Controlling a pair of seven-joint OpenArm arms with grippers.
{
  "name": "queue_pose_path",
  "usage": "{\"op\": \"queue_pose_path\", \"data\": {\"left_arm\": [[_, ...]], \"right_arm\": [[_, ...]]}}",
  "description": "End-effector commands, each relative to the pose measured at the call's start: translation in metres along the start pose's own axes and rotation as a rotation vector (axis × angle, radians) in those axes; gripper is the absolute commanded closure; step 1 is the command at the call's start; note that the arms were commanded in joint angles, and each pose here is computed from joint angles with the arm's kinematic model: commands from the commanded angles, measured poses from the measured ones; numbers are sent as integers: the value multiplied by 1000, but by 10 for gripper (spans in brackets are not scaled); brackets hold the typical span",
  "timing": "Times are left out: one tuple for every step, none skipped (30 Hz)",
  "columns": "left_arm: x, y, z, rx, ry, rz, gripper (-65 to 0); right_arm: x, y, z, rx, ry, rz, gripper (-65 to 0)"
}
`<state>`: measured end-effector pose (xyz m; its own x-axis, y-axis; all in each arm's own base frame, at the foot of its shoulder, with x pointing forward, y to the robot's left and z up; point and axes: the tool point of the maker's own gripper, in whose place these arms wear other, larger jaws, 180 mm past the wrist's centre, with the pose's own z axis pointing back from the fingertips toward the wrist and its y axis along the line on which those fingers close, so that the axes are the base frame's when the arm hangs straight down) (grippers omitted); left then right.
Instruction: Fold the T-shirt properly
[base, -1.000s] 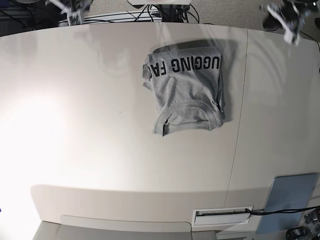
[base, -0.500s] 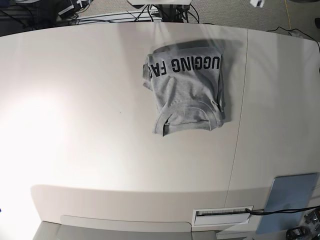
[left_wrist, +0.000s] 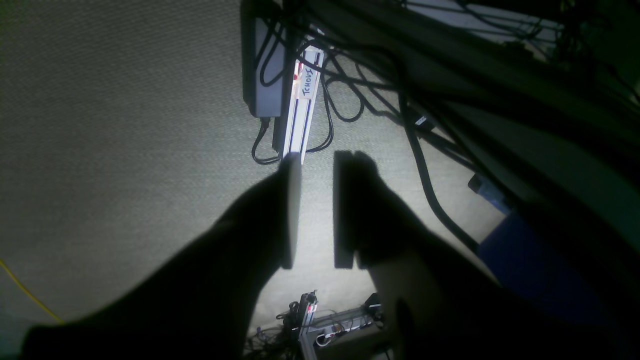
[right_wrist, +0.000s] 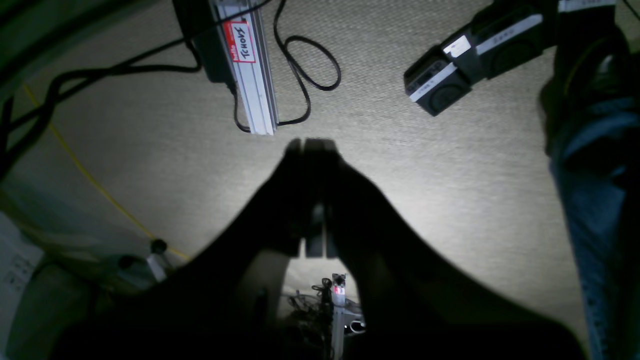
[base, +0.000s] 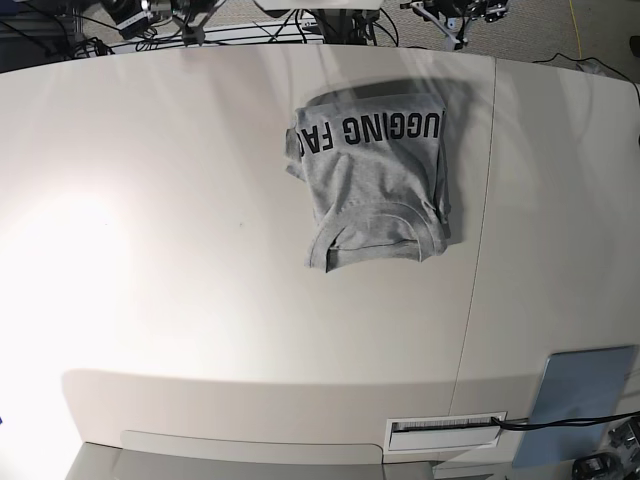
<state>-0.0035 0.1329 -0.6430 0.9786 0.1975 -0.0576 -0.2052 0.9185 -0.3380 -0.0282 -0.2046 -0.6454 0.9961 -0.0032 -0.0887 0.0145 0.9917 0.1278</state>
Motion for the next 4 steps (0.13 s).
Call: {"op": "queue_pose_path", "data": {"left_arm": [[1,0,0,-3,0,0,-132],[2,-1,0,-6,-2,0,-132],[2,-2,0,-6,-3,0,-132],[2,-1,0,-6,-3,0,-132]], "right_arm": [[-6,-10,3,-14,22,-1,0],[-6,-12,3,-16,22,-1,0],[-6,-12,3,-17,20,-1,0],[-6,-12,3,-17,20,0,0]]}}
